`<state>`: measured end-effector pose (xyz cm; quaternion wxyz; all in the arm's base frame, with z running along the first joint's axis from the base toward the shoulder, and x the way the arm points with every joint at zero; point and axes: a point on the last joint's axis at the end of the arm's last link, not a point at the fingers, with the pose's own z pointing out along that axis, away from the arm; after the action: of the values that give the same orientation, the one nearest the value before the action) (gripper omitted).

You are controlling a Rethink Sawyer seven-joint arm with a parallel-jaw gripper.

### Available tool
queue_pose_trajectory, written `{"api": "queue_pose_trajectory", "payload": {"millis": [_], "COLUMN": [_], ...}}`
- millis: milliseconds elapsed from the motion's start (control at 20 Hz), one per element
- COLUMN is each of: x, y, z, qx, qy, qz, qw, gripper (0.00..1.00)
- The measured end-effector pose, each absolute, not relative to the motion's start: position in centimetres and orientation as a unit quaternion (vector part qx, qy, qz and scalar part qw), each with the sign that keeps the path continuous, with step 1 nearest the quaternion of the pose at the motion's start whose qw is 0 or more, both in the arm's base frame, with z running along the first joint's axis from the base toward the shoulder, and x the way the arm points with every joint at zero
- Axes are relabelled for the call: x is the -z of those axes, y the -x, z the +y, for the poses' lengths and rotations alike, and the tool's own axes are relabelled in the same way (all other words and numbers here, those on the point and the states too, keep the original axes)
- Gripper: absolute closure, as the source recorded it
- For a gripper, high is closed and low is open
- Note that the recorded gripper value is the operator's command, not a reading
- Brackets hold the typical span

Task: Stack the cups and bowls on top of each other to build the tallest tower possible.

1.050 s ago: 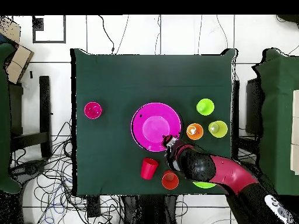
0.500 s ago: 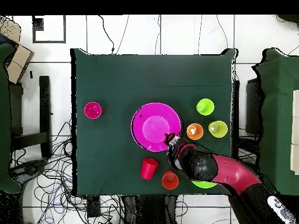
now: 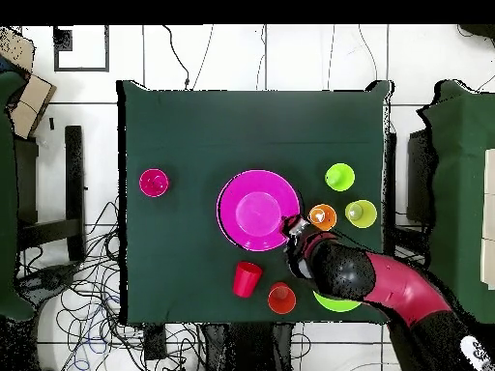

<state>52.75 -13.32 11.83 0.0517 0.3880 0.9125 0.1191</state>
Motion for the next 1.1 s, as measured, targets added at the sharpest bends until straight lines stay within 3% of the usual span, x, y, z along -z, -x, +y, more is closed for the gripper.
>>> {"api": "queue_pose_trajectory", "payload": {"millis": [1100], "x": [-13.4], "y": [-54.9], "z": [-17.0], "qx": [-0.111], "qy": [-0.407], "qz": [0.904], "qw": [0.073], "gripper": [0.0]}}
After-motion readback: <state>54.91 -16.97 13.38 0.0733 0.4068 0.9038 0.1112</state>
